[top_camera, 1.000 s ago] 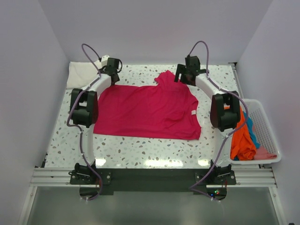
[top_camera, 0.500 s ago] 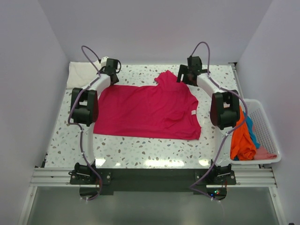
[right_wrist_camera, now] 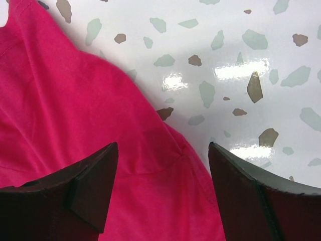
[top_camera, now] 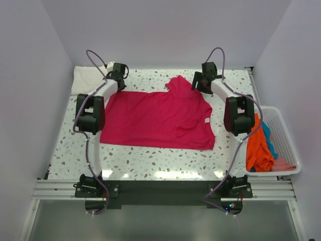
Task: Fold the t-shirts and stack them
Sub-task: Fold the tshirt
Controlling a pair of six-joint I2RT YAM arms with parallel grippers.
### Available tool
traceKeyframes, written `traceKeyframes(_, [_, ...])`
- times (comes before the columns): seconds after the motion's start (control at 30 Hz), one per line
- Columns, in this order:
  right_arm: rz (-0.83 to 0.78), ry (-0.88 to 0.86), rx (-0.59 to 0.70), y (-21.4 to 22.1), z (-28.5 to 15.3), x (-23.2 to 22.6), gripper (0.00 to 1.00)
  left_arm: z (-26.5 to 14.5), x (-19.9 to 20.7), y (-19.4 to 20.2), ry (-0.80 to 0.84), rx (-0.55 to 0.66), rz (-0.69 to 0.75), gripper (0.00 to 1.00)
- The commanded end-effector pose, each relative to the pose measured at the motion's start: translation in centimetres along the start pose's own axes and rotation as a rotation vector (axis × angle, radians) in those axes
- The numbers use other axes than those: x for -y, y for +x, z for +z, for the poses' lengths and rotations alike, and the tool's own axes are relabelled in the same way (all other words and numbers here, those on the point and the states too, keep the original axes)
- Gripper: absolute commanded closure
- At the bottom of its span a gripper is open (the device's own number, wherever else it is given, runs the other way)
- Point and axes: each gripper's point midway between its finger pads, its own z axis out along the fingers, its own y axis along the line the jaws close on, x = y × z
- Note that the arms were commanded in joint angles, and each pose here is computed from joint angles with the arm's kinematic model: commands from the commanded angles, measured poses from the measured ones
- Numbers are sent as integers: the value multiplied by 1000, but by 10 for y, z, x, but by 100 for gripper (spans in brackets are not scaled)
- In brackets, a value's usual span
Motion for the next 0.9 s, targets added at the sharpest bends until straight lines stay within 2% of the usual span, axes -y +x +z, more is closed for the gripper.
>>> traceKeyframes(0.0, [10, -22, 38, -18, -1, -7, 25, 3, 0, -23, 13, 37, -43, 83])
traceKeyframes(0.13, [19, -15, 25, -11, 2, -5, 38, 1, -2, -26, 14, 41, -45, 88])
traceKeyframes(0.17, [18, -11, 18, -9, 3, -4, 45, 0, -1, -28, 16, 45, -46, 90])
traceKeyframes(0.3, [25, 11, 7, -6, 5, 2, 57, -2, -2, -35, 23, 57, -51, 92])
traceKeyframes(0.6, [39, 18, -24, 3, 13, 6, 65, -6, -2, -41, 33, 70, -53, 96])
traceKeyframes(0.73, [43, 17, -28, 3, 13, 6, 77, -8, -5, -46, 32, 78, -57, 98])
traceKeyframes(0.77, [50, 20, -33, 4, 13, 7, 84, -8, -5, -47, 34, 83, -58, 98])
traceKeyframes(0.83, [61, 15, -31, 1, 11, 9, 91, -10, -6, -50, 38, 89, -59, 99])
traceKeyframes(0.87, [69, 18, -32, -1, 10, 11, 99, -10, -6, -52, 42, 95, -62, 100])
